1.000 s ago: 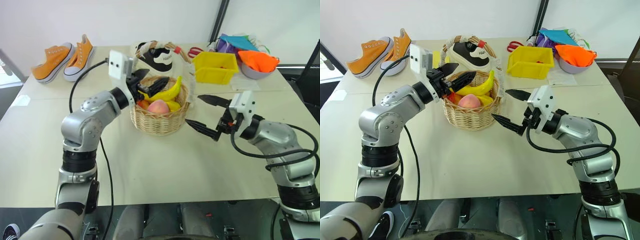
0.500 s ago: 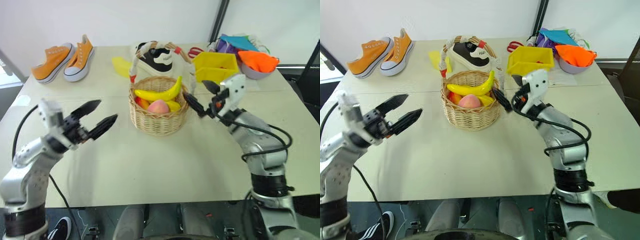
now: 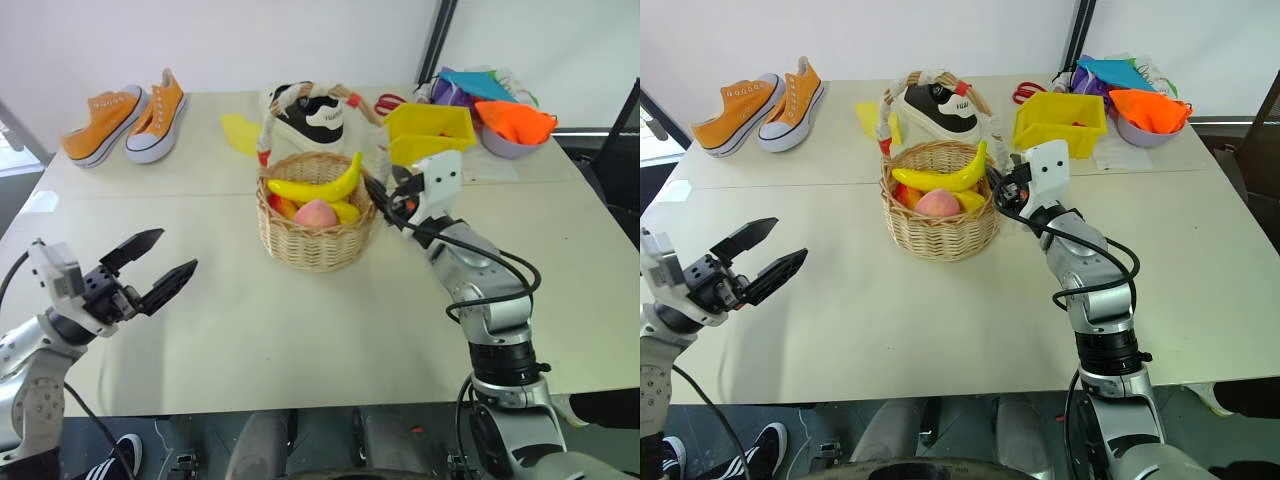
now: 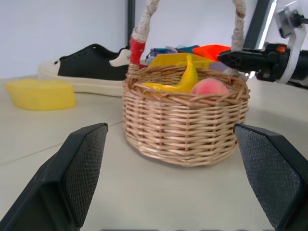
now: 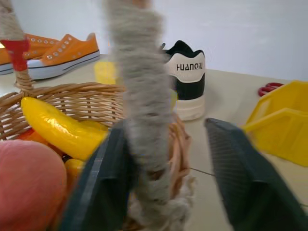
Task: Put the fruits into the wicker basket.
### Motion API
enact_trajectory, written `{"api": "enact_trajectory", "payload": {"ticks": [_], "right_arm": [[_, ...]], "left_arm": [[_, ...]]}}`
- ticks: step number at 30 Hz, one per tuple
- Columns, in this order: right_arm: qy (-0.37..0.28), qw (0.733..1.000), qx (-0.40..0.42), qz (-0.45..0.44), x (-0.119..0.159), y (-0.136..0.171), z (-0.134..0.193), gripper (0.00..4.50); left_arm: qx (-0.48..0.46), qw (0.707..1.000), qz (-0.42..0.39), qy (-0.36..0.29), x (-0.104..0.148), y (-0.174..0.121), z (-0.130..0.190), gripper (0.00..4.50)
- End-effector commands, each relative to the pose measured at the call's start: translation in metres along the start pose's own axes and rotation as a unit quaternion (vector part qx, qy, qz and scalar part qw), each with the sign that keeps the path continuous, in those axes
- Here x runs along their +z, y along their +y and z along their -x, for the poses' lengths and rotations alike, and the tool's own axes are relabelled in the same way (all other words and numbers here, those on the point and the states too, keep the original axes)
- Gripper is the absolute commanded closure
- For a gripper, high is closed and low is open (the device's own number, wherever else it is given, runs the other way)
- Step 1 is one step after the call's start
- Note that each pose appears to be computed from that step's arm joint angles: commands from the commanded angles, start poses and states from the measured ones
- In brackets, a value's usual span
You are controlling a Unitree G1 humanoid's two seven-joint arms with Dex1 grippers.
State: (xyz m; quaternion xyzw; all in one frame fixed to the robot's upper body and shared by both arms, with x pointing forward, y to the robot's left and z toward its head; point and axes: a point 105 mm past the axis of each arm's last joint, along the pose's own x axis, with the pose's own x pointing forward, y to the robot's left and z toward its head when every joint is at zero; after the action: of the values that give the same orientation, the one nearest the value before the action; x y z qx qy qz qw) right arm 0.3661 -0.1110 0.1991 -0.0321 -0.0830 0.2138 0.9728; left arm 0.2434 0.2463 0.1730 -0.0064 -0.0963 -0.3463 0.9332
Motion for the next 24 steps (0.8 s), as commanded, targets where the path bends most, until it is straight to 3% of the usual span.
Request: {"api": "enact_trajectory", "payload": {"ticks": [1,9,17,24], "right_arm": [[-0.039,0.999,-0.007,0.012,0.021,-0.009,-0.001,4.28],[-0.056,0.997,-0.045,0.02,0.034,-0.065,0.012,4.4],[-0.042,0.998,-0.046,0.022,0.053,-0.14,0.074,4.4],[-0.003,0.989,-0.135,0.063,0.042,-0.196,0.126,4.4]], "left_arm": [[-0.015,1.0,-0.009,-0.011,0.006,-0.005,-0.002,0.0],[-0.054,0.998,0.02,-0.031,0.0,-0.019,-0.028,0.0],[-0.129,0.989,0.059,-0.033,-0.001,-0.039,-0.064,0.0],[-0.162,0.984,0.061,-0.037,-0.007,-0.047,-0.094,0.0]]}}
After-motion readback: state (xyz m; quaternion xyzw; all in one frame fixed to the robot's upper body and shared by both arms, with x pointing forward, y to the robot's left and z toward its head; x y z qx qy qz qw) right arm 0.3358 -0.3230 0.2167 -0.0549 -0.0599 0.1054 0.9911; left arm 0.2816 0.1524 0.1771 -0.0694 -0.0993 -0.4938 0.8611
